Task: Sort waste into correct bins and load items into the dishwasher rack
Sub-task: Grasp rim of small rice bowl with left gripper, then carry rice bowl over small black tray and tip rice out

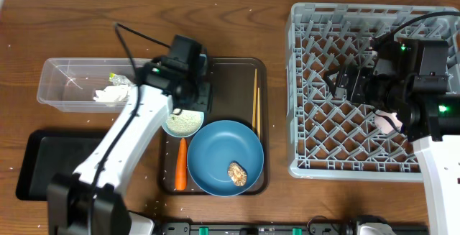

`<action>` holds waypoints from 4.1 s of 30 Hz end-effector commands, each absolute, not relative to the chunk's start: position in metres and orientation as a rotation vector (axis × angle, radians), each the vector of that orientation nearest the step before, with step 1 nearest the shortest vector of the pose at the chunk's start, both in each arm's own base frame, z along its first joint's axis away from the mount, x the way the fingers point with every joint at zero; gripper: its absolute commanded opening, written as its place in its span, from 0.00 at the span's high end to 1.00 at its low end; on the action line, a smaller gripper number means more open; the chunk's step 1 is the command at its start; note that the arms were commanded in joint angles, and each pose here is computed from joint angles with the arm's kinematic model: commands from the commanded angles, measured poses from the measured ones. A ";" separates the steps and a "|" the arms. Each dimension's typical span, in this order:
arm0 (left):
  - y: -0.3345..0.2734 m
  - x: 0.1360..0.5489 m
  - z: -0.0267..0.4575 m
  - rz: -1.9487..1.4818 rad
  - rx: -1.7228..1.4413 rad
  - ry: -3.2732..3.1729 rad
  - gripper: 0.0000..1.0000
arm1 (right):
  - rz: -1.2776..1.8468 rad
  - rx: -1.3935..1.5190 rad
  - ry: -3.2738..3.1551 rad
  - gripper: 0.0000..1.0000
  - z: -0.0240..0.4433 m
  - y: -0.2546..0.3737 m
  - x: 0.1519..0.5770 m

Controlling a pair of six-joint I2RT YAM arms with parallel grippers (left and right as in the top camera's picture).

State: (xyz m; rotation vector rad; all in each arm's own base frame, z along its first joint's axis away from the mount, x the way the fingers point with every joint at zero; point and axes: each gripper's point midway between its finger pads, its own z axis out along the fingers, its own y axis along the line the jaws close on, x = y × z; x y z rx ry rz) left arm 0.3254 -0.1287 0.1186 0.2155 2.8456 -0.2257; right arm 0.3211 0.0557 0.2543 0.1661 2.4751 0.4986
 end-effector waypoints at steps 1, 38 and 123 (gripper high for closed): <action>-0.127 0.325 0.087 -0.186 0.194 2.901 0.41 | 0.481 0.140 2.472 0.11 0.256 0.057 0.321; -0.136 0.327 0.163 -0.265 0.138 2.733 0.94 | 0.481 0.143 2.484 0.10 0.254 0.057 0.319; 0.094 0.250 0.170 -1.192 -0.719 1.835 0.94 | 0.471 0.145 2.481 0.07 0.254 0.056 0.320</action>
